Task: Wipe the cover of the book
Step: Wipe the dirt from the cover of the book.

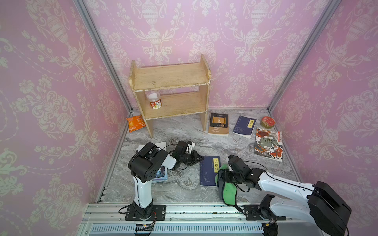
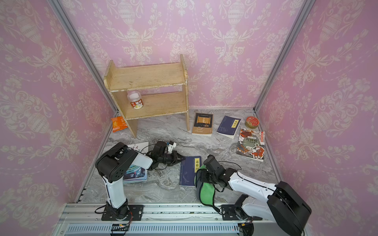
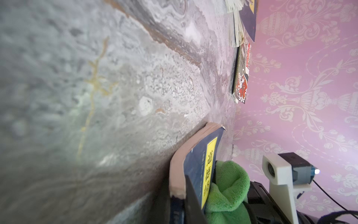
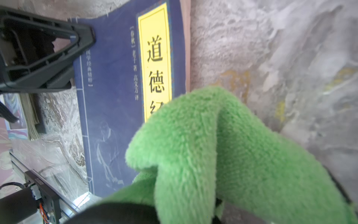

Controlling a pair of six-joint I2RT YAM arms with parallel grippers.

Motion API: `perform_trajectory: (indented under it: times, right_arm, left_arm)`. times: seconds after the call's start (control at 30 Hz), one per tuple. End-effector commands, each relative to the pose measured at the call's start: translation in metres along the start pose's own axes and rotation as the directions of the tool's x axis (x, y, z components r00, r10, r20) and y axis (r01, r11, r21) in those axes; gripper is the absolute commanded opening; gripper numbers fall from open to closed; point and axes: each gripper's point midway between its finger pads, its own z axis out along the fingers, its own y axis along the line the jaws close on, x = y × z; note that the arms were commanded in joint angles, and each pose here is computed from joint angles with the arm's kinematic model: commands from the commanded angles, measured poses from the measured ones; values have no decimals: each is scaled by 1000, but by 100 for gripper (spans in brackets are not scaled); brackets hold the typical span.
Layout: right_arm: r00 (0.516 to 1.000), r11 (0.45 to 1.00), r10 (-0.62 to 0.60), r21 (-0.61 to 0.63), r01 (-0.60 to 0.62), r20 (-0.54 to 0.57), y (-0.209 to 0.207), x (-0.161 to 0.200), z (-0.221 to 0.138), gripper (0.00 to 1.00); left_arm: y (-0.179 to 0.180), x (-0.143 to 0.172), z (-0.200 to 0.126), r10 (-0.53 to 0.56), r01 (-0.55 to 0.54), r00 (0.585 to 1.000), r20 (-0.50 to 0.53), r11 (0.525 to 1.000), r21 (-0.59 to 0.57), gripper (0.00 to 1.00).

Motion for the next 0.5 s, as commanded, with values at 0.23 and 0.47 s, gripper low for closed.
perform_trajectory:
  times: [0.23, 0.47]
  right_arm:
    - [974, 967, -23, 242, 79, -226, -20, -5, 17, 0]
    - [966, 992, 111, 89, -93, -234, -4, -62, 46, 0]
  left_arm:
    - [3, 14, 14, 3, -4, 999, -44, 1000, -25, 0]
    - [3, 26, 15, 3, -4, 998, -66, 1000, -18, 0]
